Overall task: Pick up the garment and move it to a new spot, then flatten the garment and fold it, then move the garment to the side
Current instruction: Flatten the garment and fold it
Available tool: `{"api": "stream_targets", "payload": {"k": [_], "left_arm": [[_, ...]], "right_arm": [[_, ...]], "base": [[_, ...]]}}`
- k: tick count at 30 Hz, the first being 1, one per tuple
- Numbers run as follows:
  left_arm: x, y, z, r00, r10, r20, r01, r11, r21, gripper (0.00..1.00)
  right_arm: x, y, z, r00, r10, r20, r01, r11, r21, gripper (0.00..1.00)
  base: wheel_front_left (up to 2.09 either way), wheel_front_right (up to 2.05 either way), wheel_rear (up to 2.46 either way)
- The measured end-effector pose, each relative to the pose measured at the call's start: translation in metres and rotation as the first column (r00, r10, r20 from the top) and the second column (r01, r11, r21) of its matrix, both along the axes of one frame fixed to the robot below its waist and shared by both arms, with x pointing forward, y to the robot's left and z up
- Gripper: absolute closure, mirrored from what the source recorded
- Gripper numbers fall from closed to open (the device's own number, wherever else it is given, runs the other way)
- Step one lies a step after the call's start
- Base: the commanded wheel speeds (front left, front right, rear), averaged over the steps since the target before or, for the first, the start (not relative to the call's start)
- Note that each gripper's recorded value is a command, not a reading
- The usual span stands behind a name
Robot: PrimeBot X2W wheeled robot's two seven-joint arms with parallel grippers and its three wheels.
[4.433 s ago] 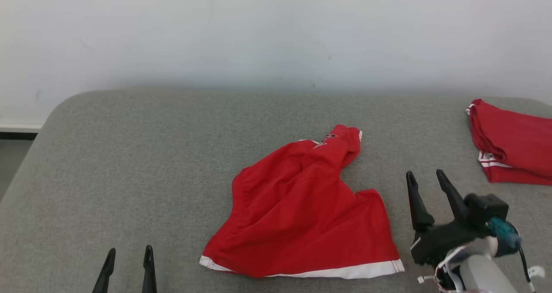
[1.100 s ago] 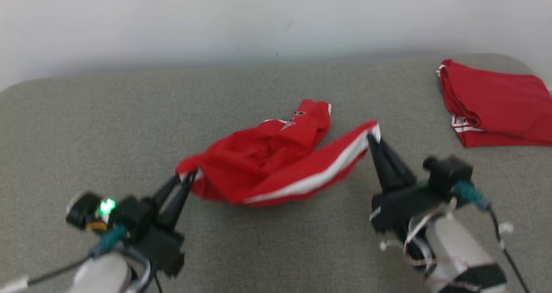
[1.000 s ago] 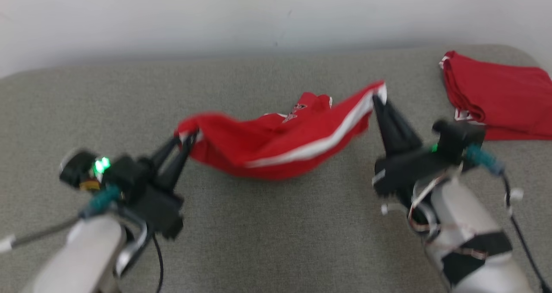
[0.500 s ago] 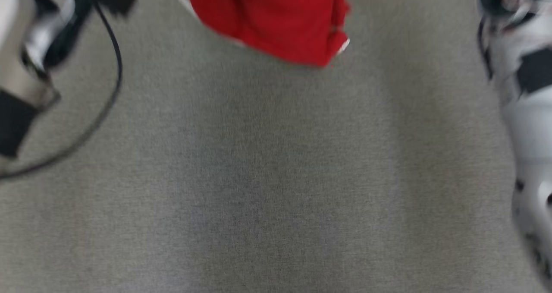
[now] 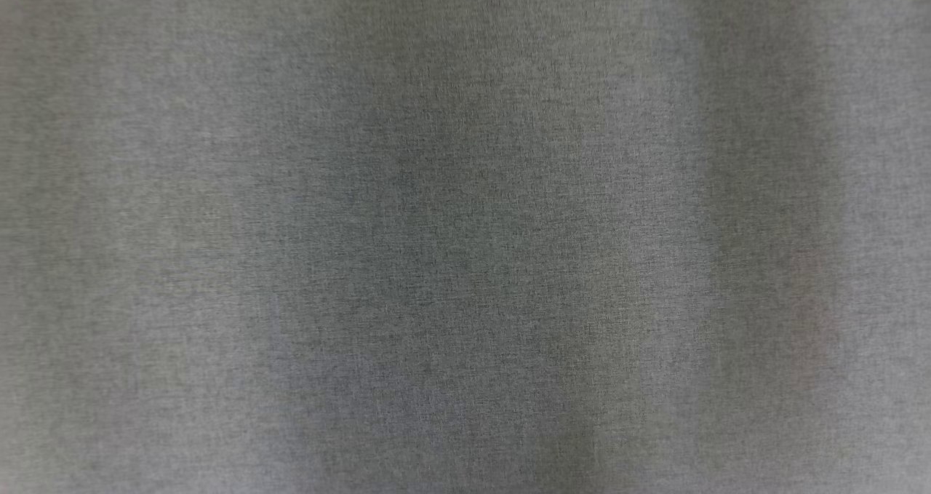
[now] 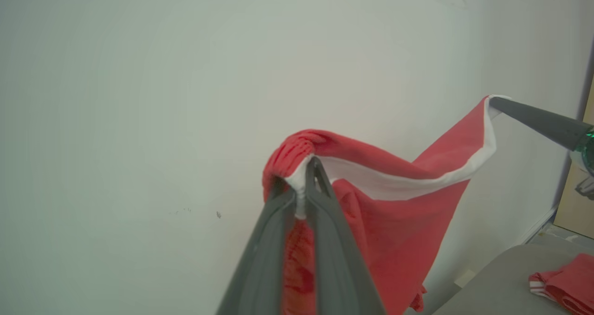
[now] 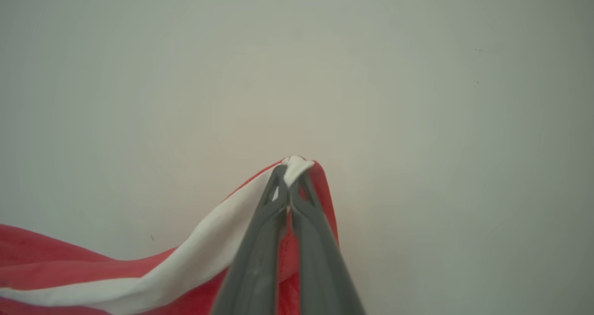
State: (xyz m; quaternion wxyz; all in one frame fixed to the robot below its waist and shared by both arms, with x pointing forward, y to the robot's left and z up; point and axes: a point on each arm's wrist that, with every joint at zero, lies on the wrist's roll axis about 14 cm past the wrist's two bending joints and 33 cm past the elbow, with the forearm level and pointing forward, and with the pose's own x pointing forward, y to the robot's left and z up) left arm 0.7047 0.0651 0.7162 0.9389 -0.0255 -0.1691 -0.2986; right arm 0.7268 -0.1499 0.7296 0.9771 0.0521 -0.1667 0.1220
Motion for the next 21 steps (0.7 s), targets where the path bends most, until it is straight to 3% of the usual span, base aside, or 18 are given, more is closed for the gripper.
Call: {"api": "stream_targets", "payload": {"k": [5, 13, 16, 21], "left_arm": [[0.009, -0.003, 0.007, 1.000, -0.003, 0.025, 0.003, 1.000, -0.008, 1.00], [0.015, -0.006, -0.022, 0.999, -0.035, -0.011, 0.035, 0.998, -0.052, 1.00], [0.010, -0.007, -0.047, 0.997, -0.054, -0.051, 0.053, 0.998, -0.024, 1.00], [-0.004, -0.002, -0.066, 0.994, -0.078, -0.082, 0.073, 0.995, -0.063, 1.00]], "right_arm": [[0.010, 0.001, 0.005, 1.000, -0.014, 0.016, 0.014, 1.000, -0.022, 1.00], [0.022, 0.006, -0.028, 1.000, -0.014, -0.013, 0.013, 0.998, -0.054, 1.00], [0.018, 0.005, -0.044, 0.999, -0.009, -0.033, 0.007, 0.998, -0.056, 1.00], [0.004, -0.004, -0.068, 0.999, -0.008, -0.045, 0.006, 0.998, -0.062, 1.00]], "base": [[0.00, 0.00, 0.00], [0.00, 0.00, 0.00], [0.00, 0.00, 0.00], [0.00, 0.00, 0.00]]}}
